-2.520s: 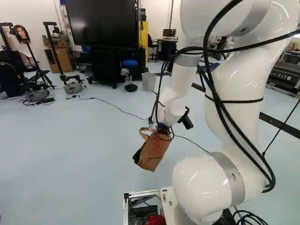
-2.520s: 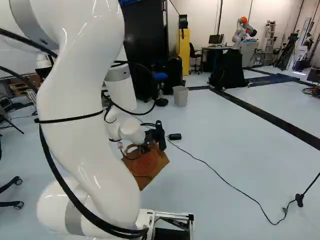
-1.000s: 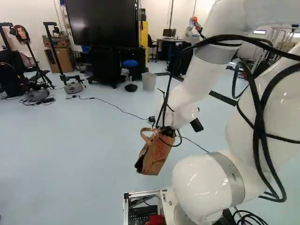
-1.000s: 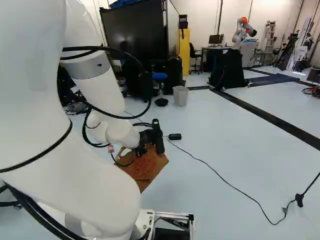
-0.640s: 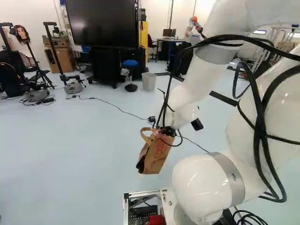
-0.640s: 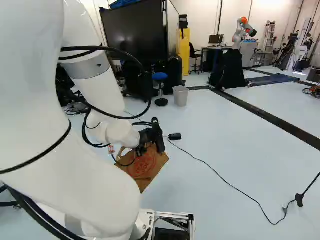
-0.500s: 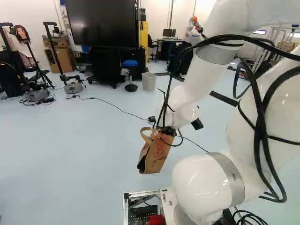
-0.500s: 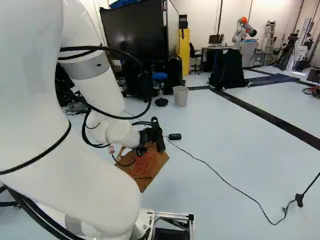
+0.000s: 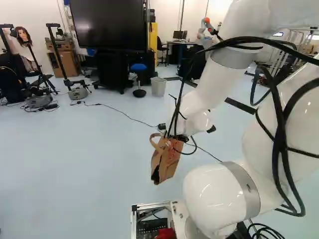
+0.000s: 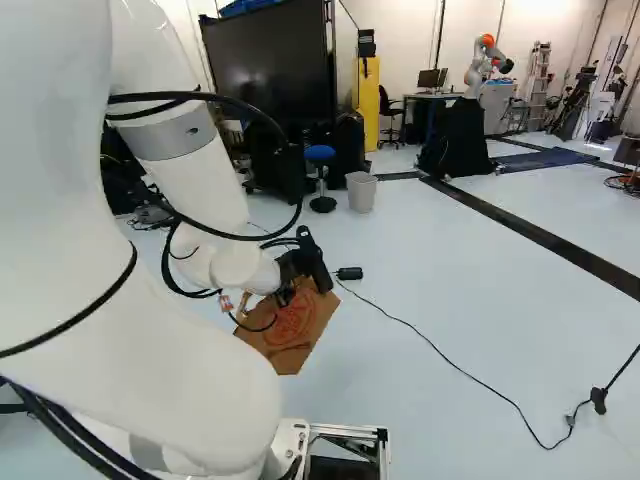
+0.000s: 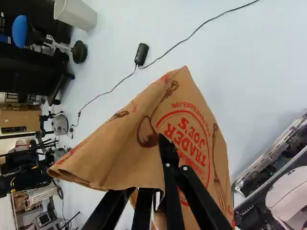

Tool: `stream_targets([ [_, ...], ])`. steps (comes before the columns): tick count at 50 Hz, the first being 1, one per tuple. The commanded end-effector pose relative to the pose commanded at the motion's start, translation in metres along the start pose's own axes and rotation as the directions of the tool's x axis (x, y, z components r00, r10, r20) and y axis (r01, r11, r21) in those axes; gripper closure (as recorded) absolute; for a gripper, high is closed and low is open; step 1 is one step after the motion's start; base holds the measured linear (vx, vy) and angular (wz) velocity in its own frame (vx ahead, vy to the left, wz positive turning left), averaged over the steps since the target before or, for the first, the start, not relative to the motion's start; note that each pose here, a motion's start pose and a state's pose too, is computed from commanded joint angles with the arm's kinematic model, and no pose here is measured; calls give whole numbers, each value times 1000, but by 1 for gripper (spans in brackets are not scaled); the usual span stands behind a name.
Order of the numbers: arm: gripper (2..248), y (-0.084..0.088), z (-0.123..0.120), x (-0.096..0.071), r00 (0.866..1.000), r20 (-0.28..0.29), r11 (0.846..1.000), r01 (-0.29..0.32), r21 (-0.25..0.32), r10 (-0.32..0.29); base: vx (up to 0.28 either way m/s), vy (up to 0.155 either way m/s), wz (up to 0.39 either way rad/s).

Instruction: Pick up the grocery bag from the ground

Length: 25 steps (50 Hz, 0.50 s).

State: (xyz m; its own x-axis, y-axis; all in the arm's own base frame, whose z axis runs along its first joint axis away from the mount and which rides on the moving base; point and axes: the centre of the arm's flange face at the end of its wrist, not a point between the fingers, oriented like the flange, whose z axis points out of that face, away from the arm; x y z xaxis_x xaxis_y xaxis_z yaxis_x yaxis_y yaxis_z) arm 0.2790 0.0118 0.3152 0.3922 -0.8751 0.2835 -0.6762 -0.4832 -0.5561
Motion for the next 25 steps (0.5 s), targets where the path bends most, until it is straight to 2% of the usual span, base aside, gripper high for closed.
stream_targets([
  [13, 226, -2, -4, 2, 994, -33, 993, 106, 45, -104, 0, 0, 0],
  [25, 226, -4, -8, 5, 974, -78, 972, 220, 85, -213, 0, 0, 0],
])
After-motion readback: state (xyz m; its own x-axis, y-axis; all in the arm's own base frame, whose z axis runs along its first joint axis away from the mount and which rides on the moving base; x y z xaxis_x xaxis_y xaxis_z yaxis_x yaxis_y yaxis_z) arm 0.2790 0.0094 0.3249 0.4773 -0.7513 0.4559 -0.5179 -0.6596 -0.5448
